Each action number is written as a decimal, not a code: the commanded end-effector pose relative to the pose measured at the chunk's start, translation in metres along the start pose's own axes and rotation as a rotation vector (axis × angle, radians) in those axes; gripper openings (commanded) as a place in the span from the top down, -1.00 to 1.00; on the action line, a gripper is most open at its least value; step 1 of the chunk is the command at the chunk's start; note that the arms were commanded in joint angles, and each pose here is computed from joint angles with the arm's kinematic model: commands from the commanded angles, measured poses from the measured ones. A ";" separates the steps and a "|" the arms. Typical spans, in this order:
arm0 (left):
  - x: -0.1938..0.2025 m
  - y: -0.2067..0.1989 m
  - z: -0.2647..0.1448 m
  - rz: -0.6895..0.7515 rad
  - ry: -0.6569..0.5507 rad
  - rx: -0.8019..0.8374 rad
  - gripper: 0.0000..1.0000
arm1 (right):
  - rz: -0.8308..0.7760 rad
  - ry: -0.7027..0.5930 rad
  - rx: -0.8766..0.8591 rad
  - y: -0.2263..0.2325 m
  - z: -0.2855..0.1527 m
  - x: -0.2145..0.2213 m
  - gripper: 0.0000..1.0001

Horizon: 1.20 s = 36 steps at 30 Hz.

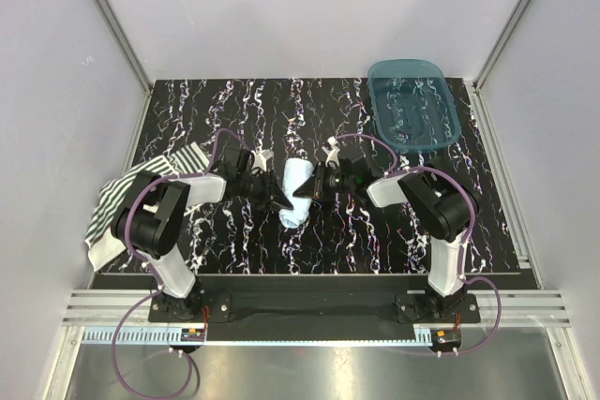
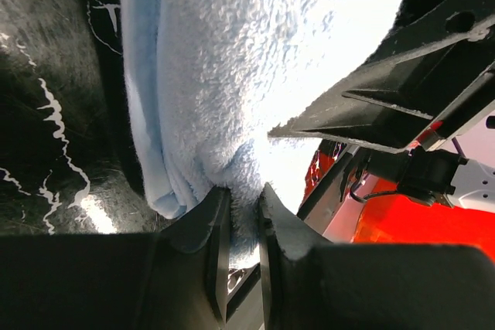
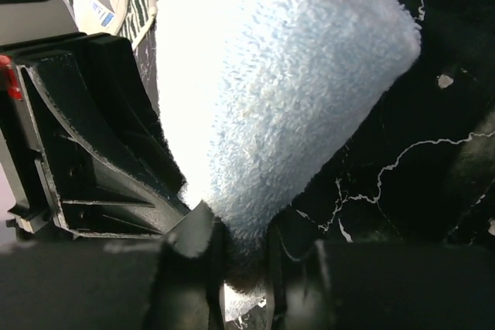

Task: Roll the towels
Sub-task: Place the rolled towel into the container

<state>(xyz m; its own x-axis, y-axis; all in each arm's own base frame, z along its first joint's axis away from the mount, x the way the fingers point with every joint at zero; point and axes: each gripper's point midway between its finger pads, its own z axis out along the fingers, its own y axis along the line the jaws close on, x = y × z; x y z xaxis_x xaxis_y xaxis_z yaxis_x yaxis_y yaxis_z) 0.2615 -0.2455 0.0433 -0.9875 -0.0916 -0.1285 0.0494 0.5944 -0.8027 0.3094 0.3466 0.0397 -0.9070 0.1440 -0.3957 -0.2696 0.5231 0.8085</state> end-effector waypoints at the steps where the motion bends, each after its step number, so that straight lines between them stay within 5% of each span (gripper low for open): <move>1: -0.007 0.008 -0.003 0.001 -0.024 -0.063 0.51 | -0.027 -0.022 -0.075 0.021 0.002 -0.010 0.80; 2: -0.008 0.006 -0.005 0.007 -0.027 -0.065 0.43 | -0.034 -0.032 -0.085 0.028 0.000 -0.014 0.98; 5: -0.014 -0.012 -0.021 0.051 -0.062 -0.073 -0.04 | -0.041 -0.056 -0.071 0.041 -0.005 -0.030 1.00; 10: -0.037 -0.066 -0.083 0.229 -0.215 -0.145 -0.48 | -0.036 -0.113 0.035 0.047 -0.024 -0.072 1.00; 19: -0.030 -0.075 -0.169 0.402 -0.448 -0.374 -0.51 | -0.045 -0.367 0.149 0.065 -0.100 -0.219 1.00; 27: -0.009 -0.071 -0.212 0.465 -0.668 -0.410 -0.51 | 0.142 -0.707 0.230 0.000 -0.197 -0.338 1.00; 36: -0.002 -0.068 -0.235 0.506 -0.832 -0.410 -0.53 | 0.264 -0.877 0.326 -0.096 -0.233 -0.403 1.00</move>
<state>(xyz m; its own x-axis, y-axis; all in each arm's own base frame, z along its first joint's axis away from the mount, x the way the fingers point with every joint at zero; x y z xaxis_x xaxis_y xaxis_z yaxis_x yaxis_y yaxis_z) 0.2141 -0.1070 0.2183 -0.5342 -0.1734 -0.8274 0.2322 0.9110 -0.3408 0.6050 0.0589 0.2124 -0.4034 0.7615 -0.5074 0.1275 0.5959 0.7929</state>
